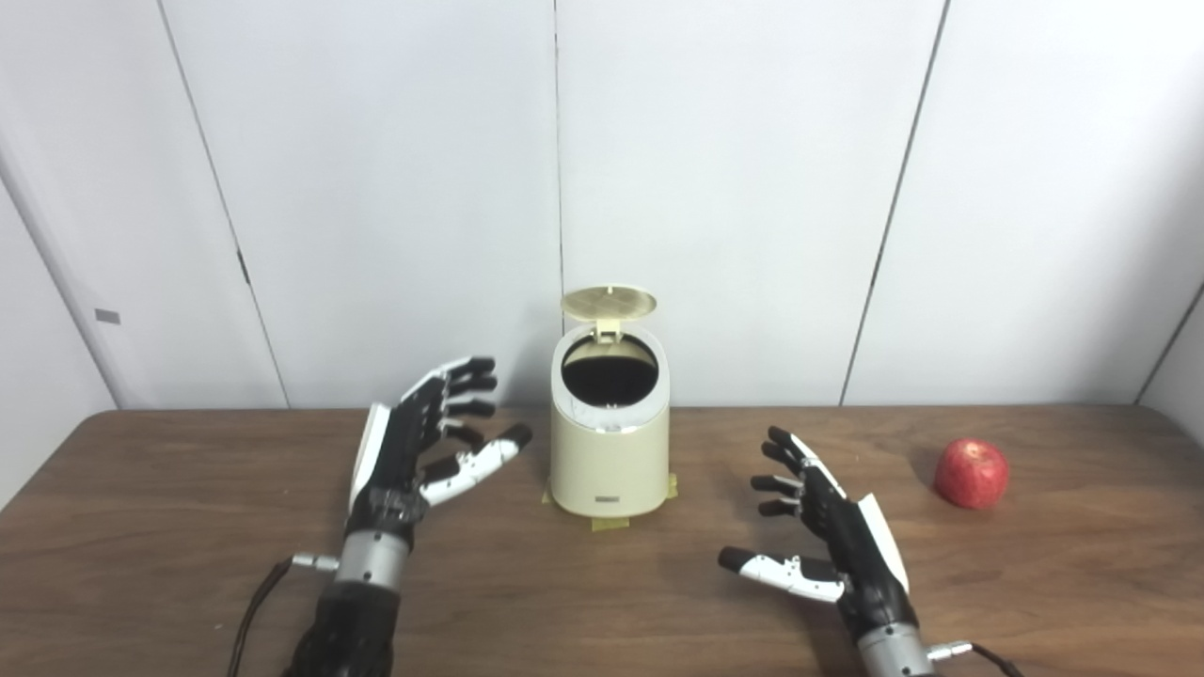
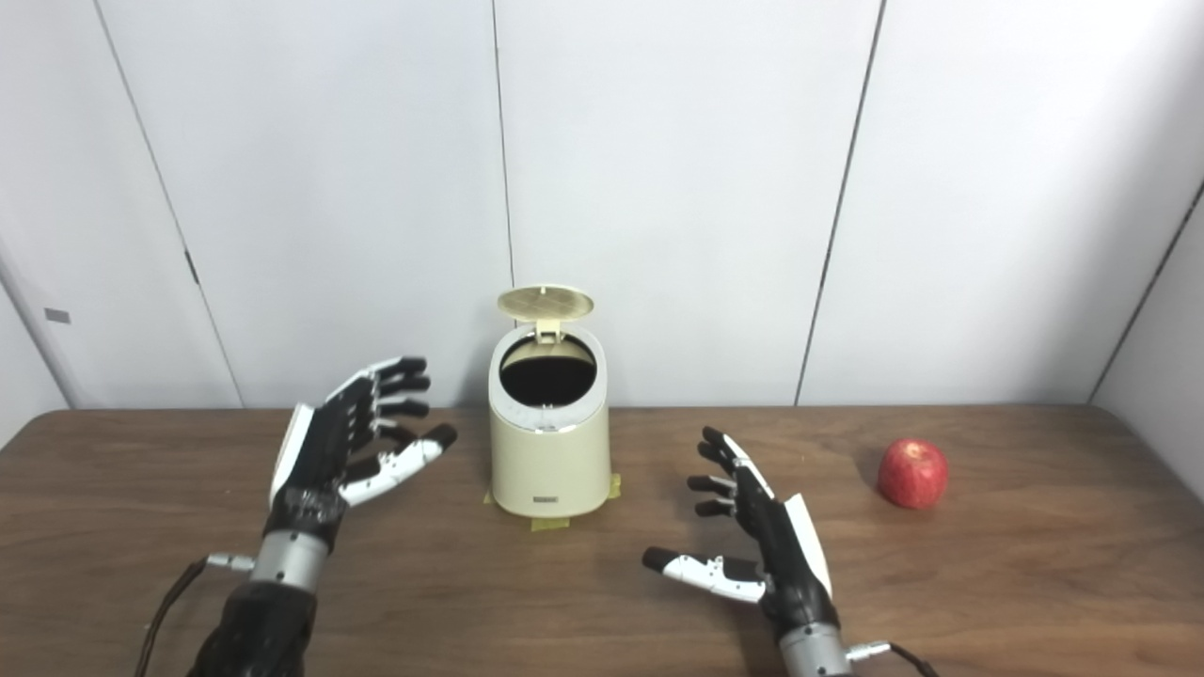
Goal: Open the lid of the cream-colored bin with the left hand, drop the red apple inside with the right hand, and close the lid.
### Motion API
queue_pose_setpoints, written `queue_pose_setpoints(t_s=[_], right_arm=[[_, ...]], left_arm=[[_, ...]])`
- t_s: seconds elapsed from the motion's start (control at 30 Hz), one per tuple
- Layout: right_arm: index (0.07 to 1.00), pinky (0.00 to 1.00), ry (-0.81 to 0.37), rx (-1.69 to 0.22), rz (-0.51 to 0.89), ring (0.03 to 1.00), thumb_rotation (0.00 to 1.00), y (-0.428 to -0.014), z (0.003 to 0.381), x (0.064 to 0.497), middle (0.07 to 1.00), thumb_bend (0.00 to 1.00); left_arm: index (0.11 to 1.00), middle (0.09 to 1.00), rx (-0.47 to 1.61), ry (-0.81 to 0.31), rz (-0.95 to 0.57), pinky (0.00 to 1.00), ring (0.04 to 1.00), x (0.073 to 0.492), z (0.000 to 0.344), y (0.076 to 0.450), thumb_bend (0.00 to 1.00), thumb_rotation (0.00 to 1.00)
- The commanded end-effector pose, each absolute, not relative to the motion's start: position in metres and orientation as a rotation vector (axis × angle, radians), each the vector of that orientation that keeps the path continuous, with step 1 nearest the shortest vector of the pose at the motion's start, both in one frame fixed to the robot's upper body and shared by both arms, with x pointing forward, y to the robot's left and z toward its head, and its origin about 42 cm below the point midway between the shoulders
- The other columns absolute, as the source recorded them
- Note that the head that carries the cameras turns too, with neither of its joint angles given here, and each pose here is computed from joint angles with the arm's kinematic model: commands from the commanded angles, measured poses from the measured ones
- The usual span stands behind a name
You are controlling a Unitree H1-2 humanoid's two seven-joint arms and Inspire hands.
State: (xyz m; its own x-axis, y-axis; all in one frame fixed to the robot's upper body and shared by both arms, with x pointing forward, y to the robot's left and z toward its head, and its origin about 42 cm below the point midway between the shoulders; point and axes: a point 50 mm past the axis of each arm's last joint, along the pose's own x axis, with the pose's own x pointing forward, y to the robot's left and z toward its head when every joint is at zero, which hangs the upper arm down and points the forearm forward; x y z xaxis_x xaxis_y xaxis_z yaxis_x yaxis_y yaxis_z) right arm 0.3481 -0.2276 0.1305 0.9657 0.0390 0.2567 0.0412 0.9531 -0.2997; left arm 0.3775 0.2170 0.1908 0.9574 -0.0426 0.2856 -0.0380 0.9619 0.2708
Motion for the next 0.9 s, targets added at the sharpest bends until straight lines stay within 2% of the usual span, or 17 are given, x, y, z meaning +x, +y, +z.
queue_pose_setpoints(t_s=[0.0, 0.17, 0.27, 0.47, 0.57, 0.67, 0.77, 0.87], right_arm=[[0.869, 0.58, -0.351, -0.337, -0.024, 0.734, 0.28, -0.239, 0.151, 0.359, 0.846, 0.80], [0.859, 0.56, -0.379, -0.436, -0.013, 0.722, 0.22, -0.254, 0.176, 0.370, 0.840, 0.77], [0.796, 0.53, -0.408, -0.498, 0.013, 0.700, 0.19, -0.265, 0.195, 0.377, 0.827, 0.74], [0.780, 0.54, -0.398, -0.606, 0.006, 0.673, 0.18, -0.278, 0.240, 0.385, 0.810, 0.77], [0.770, 0.52, -0.432, -0.642, -0.042, 0.660, 0.07, -0.287, 0.261, 0.385, 0.811, 0.79], [0.771, 0.53, -0.448, -0.685, -0.113, 0.671, 0.07, -0.303, 0.277, 0.385, 0.811, 0.81], [0.800, 0.55, -0.439, -0.749, -0.190, 0.695, 0.12, -0.324, 0.286, 0.383, 0.824, 0.81], [0.811, 0.58, -0.412, -0.871, -0.288, 0.729, 0.08, -0.341, 0.294, 0.380, 0.822, 0.81]], left_arm=[[0.785, 0.749, 0.278, -0.383, -0.001, 0.57, 0.684, 0.379, 0.212, 0.215, 0.74, 0.26], [0.781, 0.750, 0.256, -0.354, 0.020, 0.58, 0.695, 0.367, 0.194, 0.223, 0.72, 0.21], [0.778, 0.746, 0.261, -0.315, 0.038, 0.59, 0.696, 0.361, 0.180, 0.229, 0.71, 0.19], [0.782, 0.747, 0.284, -0.236, 0.046, 0.61, 0.696, 0.352, 0.155, 0.243, 0.67, 0.15], [0.790, 0.761, 0.287, -0.222, 0.047, 0.63, 0.719, 0.351, 0.146, 0.250, 0.64, 0.11], [0.795, 0.763, 0.285, -0.212, 0.049, 0.63, 0.720, 0.351, 0.141, 0.255, 0.63, 0.09], [0.797, 0.763, 0.279, -0.215, 0.045, 0.61, 0.712, 0.351, 0.137, 0.257, 0.62, 0.05], [0.801, 0.763, 0.277, -0.215, 0.043, 0.61, 0.708, 0.352, 0.136, 0.257, 0.61, 0.02]])
